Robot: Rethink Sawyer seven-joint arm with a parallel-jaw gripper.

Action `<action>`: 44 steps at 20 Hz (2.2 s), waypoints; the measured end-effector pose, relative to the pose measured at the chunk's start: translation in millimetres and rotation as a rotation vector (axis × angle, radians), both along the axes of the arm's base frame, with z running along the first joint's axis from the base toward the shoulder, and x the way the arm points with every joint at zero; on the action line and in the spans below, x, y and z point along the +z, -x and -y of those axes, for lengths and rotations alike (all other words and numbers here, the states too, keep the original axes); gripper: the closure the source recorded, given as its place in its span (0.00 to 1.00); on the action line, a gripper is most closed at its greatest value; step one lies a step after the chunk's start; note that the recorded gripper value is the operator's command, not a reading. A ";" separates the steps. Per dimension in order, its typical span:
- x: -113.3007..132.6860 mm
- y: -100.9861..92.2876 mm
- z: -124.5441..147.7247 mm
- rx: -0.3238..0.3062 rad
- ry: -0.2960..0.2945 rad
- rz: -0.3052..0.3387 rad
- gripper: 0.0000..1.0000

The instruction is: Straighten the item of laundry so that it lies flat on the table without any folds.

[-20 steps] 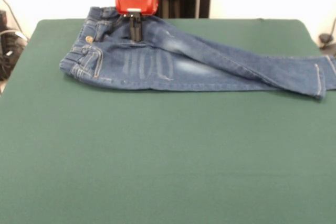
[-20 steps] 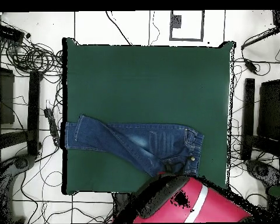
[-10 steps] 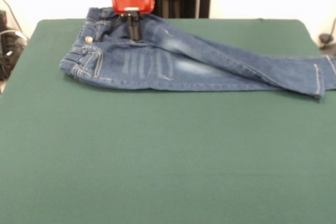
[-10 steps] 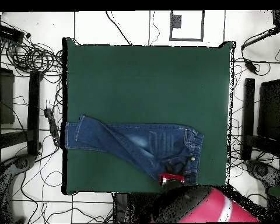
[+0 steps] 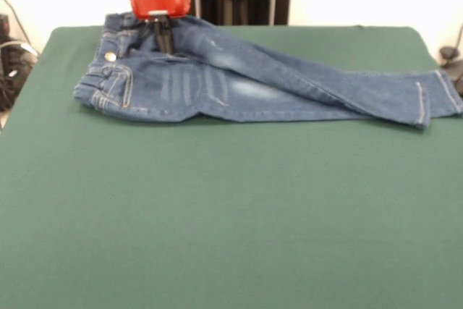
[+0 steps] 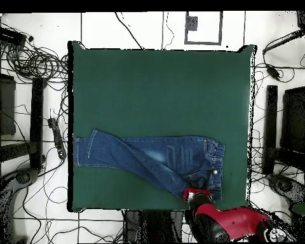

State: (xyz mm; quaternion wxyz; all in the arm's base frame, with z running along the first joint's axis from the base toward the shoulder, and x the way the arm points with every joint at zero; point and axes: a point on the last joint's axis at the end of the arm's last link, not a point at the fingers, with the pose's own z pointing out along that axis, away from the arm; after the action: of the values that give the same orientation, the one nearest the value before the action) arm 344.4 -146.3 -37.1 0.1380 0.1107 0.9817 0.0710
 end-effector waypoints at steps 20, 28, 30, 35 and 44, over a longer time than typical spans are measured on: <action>7.4 -11.1 10.8 0.017 0.006 -0.006 1.00; 0.5 -13.1 23.3 -0.019 -0.014 -0.043 1.00; -1.2 -17.8 25.4 -0.027 -0.027 -0.065 1.00; 0.8 -28.8 26.0 -0.022 -0.033 -0.147 1.00; 9.3 -69.2 31.5 0.059 0.011 -0.321 1.00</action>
State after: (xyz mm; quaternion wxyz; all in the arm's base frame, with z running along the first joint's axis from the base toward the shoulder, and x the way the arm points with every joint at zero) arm 413.6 -177.8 -27.8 -0.0224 0.0912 0.9943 0.0510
